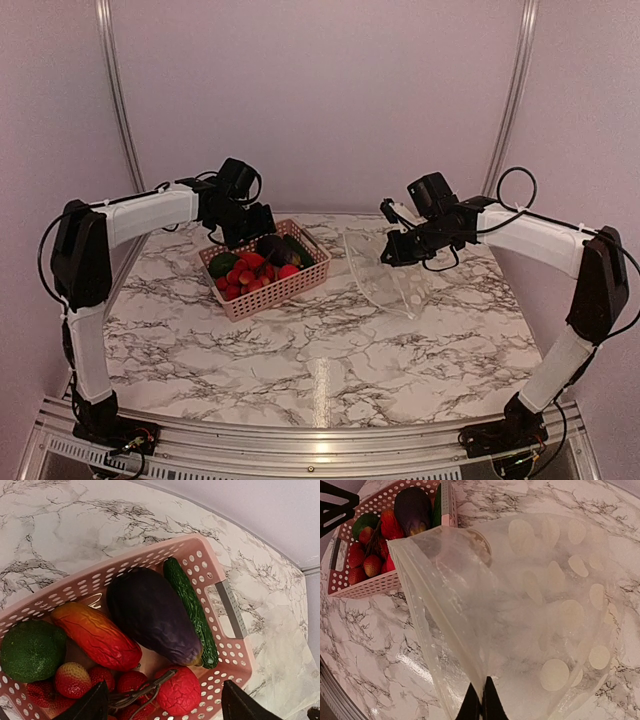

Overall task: Place the food in the zip-top bag and seal the zipper
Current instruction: Pick up the fake vegetable from the bin.

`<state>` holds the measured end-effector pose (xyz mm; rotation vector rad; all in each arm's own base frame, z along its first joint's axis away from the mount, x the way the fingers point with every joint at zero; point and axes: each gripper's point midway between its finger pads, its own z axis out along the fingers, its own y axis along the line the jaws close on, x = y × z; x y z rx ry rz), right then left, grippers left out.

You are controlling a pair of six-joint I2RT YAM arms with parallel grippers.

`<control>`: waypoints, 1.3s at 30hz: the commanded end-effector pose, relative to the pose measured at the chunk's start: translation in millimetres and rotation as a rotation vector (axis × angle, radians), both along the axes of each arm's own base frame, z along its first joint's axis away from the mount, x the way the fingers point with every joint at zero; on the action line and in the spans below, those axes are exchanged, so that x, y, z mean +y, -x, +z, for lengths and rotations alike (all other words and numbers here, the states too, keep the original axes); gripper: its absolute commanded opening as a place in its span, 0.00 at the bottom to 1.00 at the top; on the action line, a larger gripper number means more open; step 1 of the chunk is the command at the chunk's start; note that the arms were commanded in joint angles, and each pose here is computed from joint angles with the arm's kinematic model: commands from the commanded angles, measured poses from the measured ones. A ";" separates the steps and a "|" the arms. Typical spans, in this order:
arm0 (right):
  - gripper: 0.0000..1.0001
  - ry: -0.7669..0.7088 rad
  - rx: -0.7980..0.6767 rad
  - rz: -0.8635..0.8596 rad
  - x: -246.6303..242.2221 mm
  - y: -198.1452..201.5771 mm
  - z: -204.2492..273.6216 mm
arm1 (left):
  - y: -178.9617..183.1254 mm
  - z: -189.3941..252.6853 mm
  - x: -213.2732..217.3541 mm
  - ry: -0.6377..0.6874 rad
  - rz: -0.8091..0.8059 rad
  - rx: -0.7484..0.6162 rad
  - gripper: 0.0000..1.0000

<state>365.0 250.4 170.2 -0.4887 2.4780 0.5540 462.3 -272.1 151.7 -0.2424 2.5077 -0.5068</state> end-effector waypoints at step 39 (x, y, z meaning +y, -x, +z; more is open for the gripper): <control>0.00 -0.050 0.040 -0.001 4.8 12.0 -0.8 | -64.9 -112.2 -49.3 0.267 0.135 0.249 0.99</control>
